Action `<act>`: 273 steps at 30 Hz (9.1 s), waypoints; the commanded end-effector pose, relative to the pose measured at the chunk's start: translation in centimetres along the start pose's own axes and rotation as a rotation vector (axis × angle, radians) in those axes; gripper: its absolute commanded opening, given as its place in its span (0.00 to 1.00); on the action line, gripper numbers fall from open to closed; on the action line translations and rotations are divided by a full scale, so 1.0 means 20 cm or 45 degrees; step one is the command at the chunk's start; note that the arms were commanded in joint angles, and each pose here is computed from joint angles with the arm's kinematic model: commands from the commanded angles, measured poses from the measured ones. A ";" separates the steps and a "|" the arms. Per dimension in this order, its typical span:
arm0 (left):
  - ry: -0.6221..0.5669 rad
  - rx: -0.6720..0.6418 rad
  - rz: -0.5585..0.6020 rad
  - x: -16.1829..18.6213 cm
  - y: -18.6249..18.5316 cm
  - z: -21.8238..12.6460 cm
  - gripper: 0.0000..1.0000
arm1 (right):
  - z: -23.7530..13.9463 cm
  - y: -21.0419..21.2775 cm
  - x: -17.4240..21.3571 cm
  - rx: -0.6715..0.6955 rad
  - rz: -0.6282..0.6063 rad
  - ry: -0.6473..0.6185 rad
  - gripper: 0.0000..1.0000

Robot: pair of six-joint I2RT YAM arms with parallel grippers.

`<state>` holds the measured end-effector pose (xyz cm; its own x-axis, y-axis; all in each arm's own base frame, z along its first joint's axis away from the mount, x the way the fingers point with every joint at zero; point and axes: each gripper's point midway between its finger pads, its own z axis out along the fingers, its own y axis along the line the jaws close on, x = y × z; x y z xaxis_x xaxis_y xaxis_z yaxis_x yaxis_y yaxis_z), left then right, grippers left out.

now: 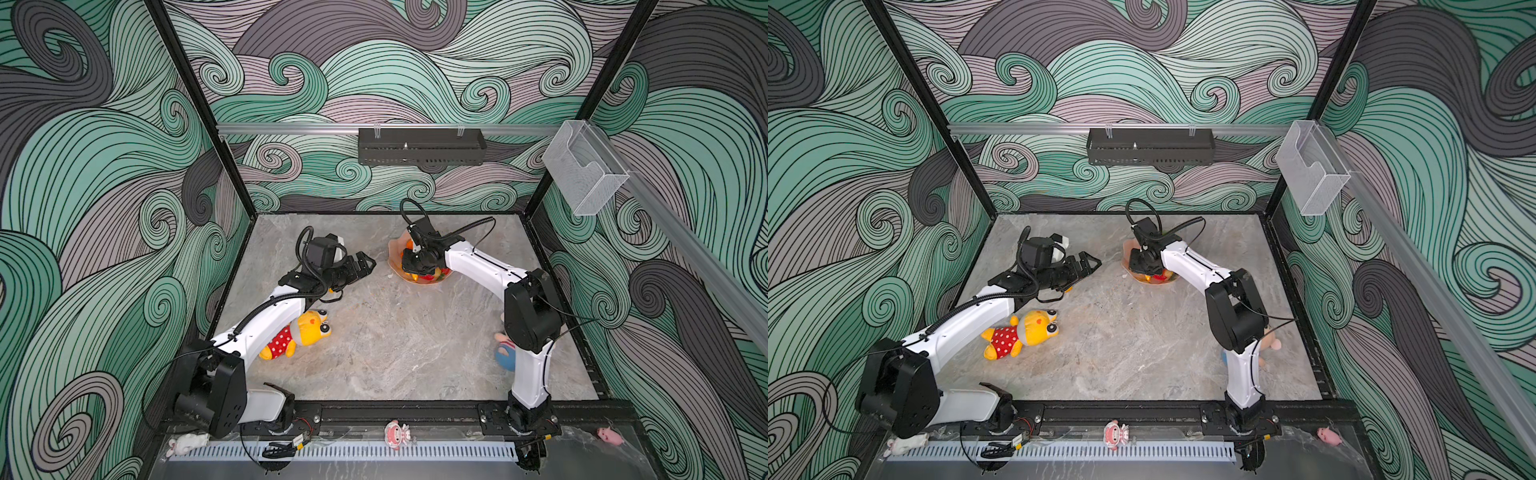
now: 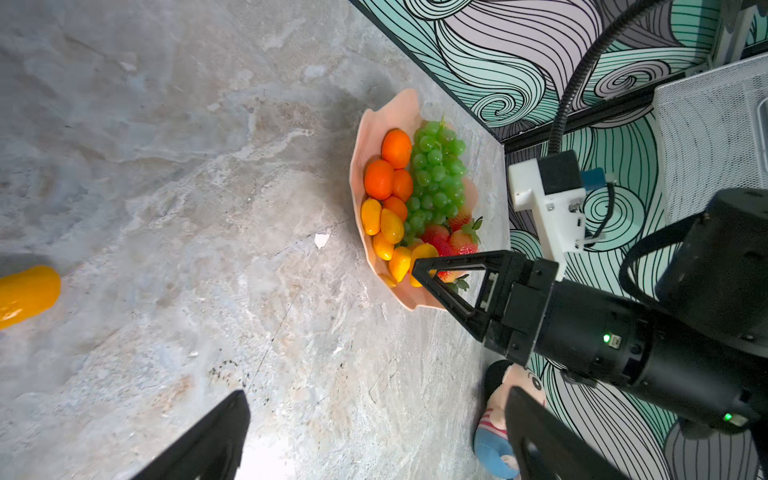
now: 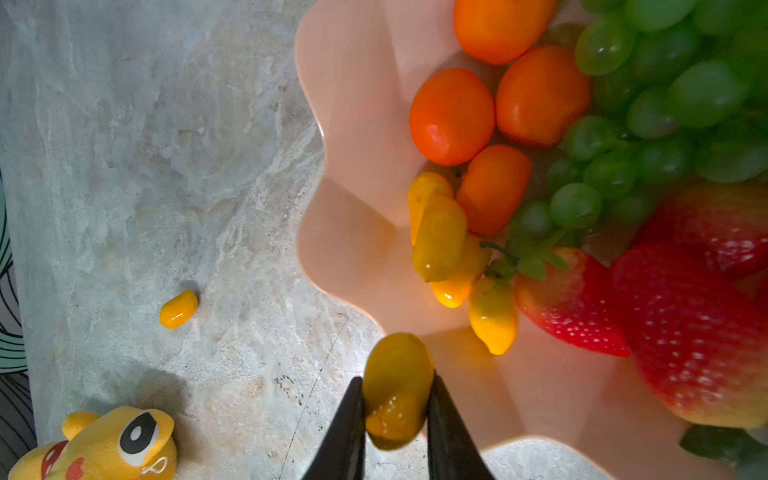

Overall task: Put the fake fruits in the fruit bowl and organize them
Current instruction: 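Lift the yellow fruit and carry it over the pink bowl, then lower the yellow fruit into the bowl and open the right gripper, then move the open right gripper back to the last yellow fruit, then lower the right gripper and close it on the last yellow fruit, then lift the yellow fruit and carry it over the pink bowl, then lower the yellow fruit into the bowl and open the right gripper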

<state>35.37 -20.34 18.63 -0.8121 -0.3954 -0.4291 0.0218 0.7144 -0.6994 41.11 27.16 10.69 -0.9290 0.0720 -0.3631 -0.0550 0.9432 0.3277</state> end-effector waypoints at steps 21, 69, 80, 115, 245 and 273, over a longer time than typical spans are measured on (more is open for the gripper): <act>-0.029 0.014 0.080 -0.06 -0.08 0.04 0.98 | 0.19 0.02 -0.11 -0.010 -0.135 0.122 0.27; -0.267 -0.232 -0.067 -0.08 0.40 -0.60 0.99 | 0.02 0.65 0.09 -0.258 -0.312 -0.162 0.45; -0.299 -0.244 -0.159 -0.13 0.51 -0.64 0.99 | 0.26 0.88 0.23 -0.263 -0.259 -0.076 0.44; -0.322 -0.239 -0.203 -0.16 0.57 -0.66 0.99 | 0.63 1.05 0.40 -0.302 -0.063 0.135 0.52; 0.013 0.135 0.156 0.00 -0.16 0.23 0.99 | 0.11 -0.04 -0.05 0.010 -0.440 0.048 0.22; 0.024 0.087 0.198 0.03 -0.12 0.19 0.99 | 0.11 0.01 -0.10 -0.041 -0.398 0.045 0.38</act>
<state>37.00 -24.51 16.14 -0.8298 -0.2775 -0.4842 0.1538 0.7203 -0.6764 43.16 27.75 6.69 -0.8906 -0.2578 -0.3746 -0.3528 0.9115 0.2113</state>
